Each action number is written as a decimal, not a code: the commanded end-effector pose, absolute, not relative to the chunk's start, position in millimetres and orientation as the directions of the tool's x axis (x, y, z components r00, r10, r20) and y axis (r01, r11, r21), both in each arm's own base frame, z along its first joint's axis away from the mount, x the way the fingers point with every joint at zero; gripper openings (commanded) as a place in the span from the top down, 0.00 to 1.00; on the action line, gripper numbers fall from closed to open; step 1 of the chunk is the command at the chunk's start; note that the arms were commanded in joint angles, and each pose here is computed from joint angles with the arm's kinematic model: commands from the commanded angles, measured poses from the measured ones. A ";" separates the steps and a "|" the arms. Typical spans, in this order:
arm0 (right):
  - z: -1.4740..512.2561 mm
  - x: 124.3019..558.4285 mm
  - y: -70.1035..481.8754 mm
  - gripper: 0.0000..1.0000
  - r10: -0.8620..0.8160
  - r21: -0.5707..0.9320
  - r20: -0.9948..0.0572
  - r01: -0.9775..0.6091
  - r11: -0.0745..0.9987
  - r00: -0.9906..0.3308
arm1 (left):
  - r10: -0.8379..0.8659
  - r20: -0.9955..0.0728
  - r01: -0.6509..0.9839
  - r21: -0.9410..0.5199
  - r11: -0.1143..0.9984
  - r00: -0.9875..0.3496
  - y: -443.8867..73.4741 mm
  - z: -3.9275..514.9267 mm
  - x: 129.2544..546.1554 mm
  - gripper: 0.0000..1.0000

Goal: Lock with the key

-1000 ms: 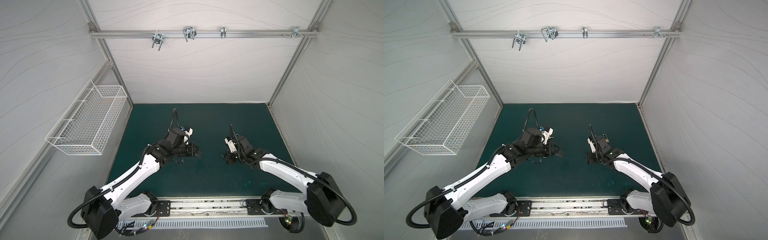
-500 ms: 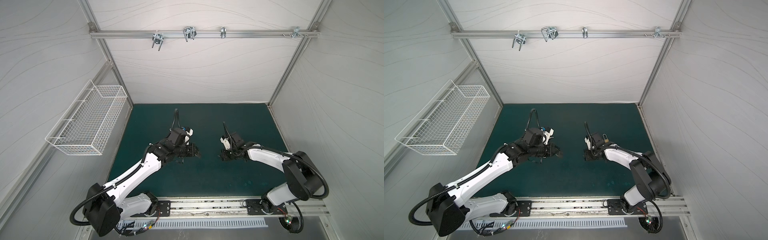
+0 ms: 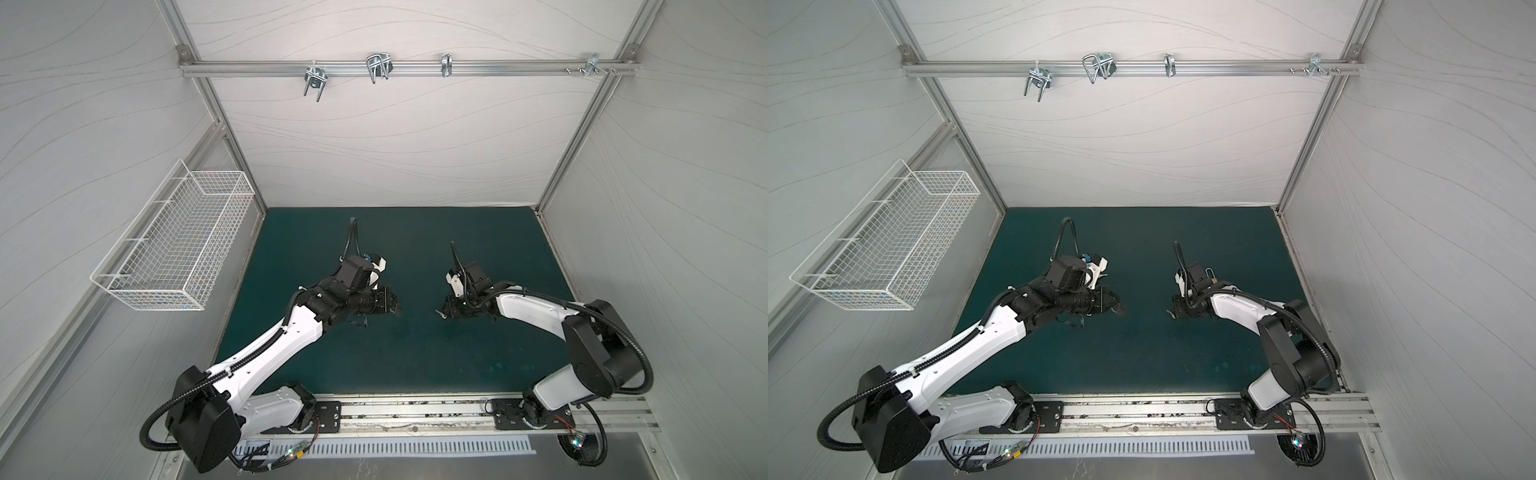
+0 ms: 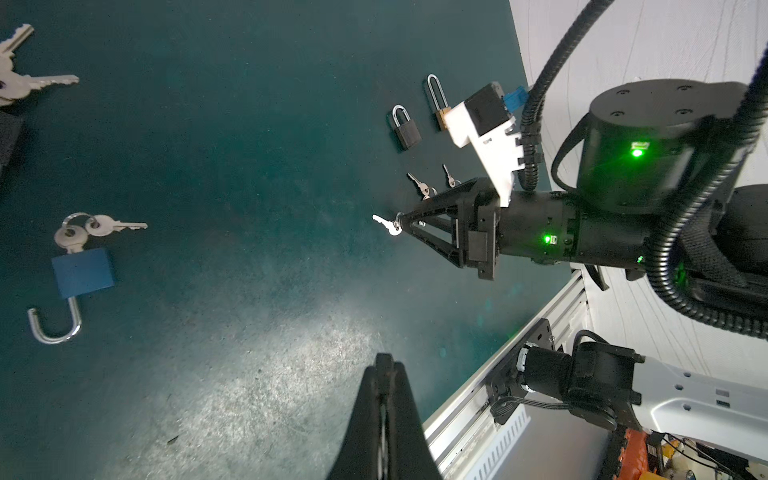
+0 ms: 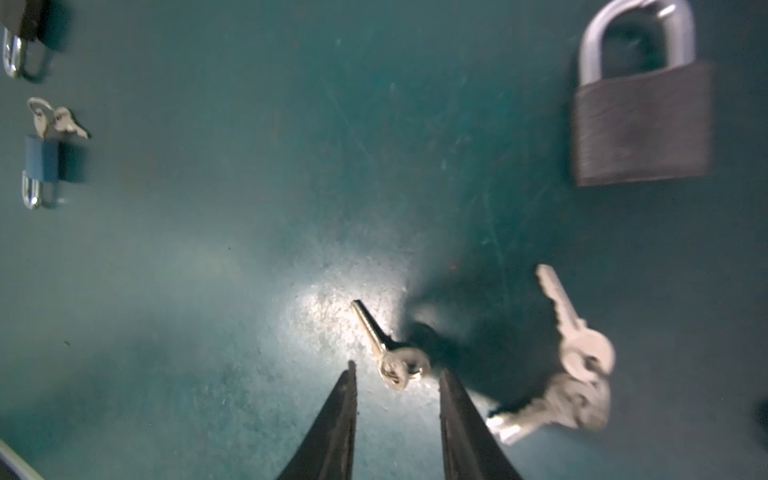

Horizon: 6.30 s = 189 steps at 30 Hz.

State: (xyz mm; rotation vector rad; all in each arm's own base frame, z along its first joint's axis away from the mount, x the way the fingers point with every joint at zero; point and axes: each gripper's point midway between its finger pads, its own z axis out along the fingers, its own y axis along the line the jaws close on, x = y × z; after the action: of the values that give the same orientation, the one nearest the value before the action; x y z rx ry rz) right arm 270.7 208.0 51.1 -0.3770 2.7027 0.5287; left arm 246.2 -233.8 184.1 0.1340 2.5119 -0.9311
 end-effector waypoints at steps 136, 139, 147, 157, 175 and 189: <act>17.5 328.4 237.4 0.73 -0.398 -0.055 -0.254 -0.398 0.916 -0.881 | -0.526 -0.229 -0.235 -0.702 0.672 -0.819 -129.9 136.6 272.4 0.17; 17.8 328.0 236.2 0.64 -0.392 -0.053 -0.250 -0.392 0.918 -0.885 | -0.529 -0.220 -0.243 -0.702 0.669 -0.820 -128.9 135.4 271.2 0.17; 30.0 328.4 235.0 0.47 -0.397 -0.047 -0.268 -0.400 0.915 -0.878 | -0.570 -0.179 -0.281 -0.730 0.623 -0.802 -121.0 132.5 274.5 0.18; 88.7 306.9 273.0 0.27 -0.520 0.019 -0.432 -0.584 0.812 -0.737 | -0.562 -0.221 -0.298 -0.667 0.683 -0.797 -106.7 123.5 283.5 0.22; 221.4 229.7 288.1 0.20 -0.438 0.128 -0.764 -0.777 0.617 -0.473 | -0.298 -0.314 -0.203 -0.301 0.932 -0.902 -91.5 73.1 350.7 0.29; 245.5 192.2 247.9 0.26 -0.432 0.096 -0.797 -0.795 0.599 -0.422 | -0.107 -0.241 -0.077 -0.131 0.988 -0.965 -112.2 42.8 389.5 0.33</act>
State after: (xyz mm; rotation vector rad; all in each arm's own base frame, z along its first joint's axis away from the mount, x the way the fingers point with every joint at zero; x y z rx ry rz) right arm 200.2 253.5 254.3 -0.9217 2.0451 0.6289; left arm 387.2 -111.3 40.2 -0.2274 2.8541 -0.2497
